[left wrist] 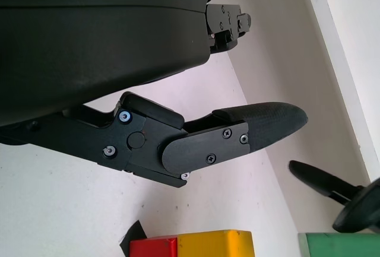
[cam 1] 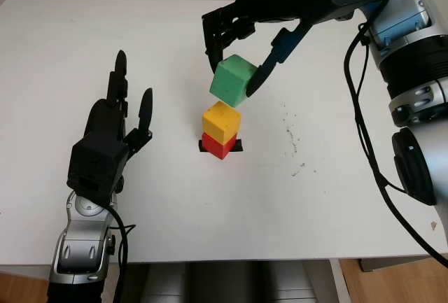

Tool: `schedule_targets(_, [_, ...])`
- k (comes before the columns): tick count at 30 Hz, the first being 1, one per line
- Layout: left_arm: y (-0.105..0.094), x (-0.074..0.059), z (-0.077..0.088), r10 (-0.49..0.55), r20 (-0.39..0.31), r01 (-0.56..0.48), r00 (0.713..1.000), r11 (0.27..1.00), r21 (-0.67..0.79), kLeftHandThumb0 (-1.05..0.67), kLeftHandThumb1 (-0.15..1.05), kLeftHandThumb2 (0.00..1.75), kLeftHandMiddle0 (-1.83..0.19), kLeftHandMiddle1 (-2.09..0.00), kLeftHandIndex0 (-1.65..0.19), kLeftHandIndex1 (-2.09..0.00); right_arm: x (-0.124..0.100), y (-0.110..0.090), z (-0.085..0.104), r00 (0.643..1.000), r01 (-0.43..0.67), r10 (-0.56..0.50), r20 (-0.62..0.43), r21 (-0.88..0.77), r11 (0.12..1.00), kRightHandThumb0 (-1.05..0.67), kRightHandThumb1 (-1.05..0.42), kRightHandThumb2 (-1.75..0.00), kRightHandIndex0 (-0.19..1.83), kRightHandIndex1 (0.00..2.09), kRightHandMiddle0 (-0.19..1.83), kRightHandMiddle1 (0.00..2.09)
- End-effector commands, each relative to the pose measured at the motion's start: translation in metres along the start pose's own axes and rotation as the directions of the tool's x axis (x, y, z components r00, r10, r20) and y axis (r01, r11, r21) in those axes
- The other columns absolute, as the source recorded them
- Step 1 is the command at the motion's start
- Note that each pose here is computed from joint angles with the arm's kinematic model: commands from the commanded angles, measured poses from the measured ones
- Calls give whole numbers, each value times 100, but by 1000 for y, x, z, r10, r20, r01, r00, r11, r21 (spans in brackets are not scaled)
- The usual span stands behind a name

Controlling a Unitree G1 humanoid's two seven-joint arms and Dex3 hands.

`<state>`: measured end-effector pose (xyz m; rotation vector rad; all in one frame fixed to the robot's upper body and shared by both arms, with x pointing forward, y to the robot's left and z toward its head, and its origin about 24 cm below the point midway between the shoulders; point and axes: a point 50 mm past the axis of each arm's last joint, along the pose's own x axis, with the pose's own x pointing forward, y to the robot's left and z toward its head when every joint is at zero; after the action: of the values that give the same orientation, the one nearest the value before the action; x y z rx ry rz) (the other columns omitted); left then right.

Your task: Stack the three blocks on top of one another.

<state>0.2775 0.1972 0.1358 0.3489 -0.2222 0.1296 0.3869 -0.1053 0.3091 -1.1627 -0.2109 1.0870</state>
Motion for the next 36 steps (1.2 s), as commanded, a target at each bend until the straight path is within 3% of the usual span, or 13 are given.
schedule_targets(1, [-2,-3,2,2,6,-2,1000,1000,-11,-83,105,69,11,-5,10,-5,-1,-6,4,1000,15,-16,22,40,999,-50,-96,-6,33,6,35,166])
schedule_targets(11, [1,-3,3,-2,11,2,1000,1000,2,-83,105,69,11,-5,10,-5,7,9,-9,1000,3,-6,22,106,994,-46,-96,-5,37,8,30,172])
schedule_targets(36, [-1,-3,3,-3,14,3,1000,1000,-4,-82,105,69,11,-6,11,-5,12,14,-8,1000,-14,14,-7,-24,1000,-47,-95,-6,33,6,33,164])
